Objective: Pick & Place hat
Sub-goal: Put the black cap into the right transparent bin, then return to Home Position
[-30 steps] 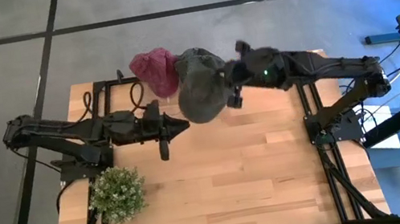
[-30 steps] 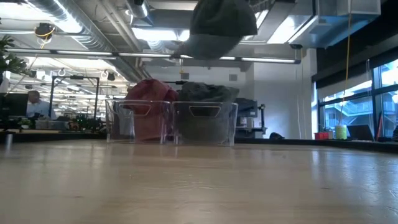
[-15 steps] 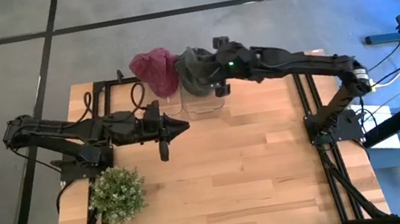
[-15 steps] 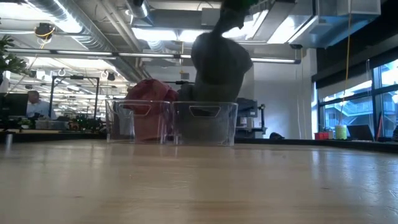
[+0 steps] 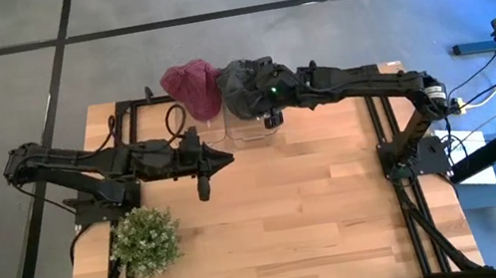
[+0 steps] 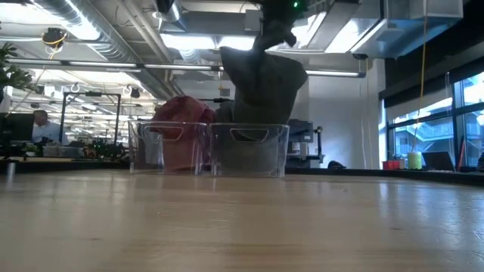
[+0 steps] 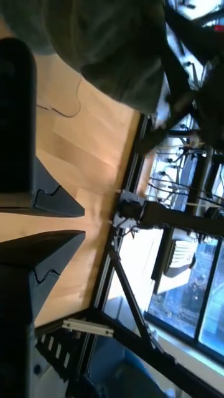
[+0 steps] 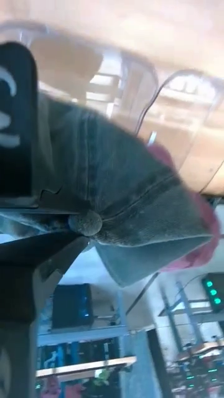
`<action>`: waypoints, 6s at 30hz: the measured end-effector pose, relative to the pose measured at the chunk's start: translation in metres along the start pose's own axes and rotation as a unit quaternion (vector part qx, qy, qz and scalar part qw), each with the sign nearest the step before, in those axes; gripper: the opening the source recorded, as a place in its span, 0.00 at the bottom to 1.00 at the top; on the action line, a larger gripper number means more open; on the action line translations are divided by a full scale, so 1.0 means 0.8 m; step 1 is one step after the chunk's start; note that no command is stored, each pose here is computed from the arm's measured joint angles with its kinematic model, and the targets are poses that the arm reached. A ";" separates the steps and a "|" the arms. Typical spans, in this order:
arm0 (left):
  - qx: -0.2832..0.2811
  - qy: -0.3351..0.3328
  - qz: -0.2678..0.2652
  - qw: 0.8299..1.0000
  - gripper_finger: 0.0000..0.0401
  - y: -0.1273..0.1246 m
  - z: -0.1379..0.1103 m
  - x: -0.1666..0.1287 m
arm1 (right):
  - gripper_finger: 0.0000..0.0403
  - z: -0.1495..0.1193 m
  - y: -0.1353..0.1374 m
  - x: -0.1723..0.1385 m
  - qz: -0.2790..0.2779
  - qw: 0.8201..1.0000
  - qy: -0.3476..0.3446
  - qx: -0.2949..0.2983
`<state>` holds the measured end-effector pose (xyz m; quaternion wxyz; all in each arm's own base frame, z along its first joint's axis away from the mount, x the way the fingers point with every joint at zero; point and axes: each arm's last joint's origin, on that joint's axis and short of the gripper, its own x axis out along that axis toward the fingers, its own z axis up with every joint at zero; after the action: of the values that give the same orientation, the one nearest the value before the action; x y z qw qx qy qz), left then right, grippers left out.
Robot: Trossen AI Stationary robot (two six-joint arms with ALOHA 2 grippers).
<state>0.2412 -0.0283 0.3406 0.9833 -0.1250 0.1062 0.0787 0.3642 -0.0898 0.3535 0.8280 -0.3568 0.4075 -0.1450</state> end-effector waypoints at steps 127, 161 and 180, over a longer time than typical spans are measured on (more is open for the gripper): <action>-0.040 -0.089 -0.068 0.993 0.11 0.068 -0.122 -0.122 | 0.42 -0.221 0.189 -0.166 0.214 0.772 -0.429 0.418; -0.069 -0.126 -0.039 0.989 0.11 0.109 -0.213 -0.131 | 0.42 -0.277 0.237 -0.152 0.176 0.712 -0.527 0.429; -0.044 -0.090 0.000 0.995 0.11 0.113 -0.223 -0.128 | 0.42 -0.282 0.237 -0.148 0.145 0.726 -0.499 0.451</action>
<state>0.0921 -0.0015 0.1744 0.9824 -0.1607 0.0140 0.0945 0.1049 0.0005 0.1936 0.9862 0.1011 -0.1308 0.0088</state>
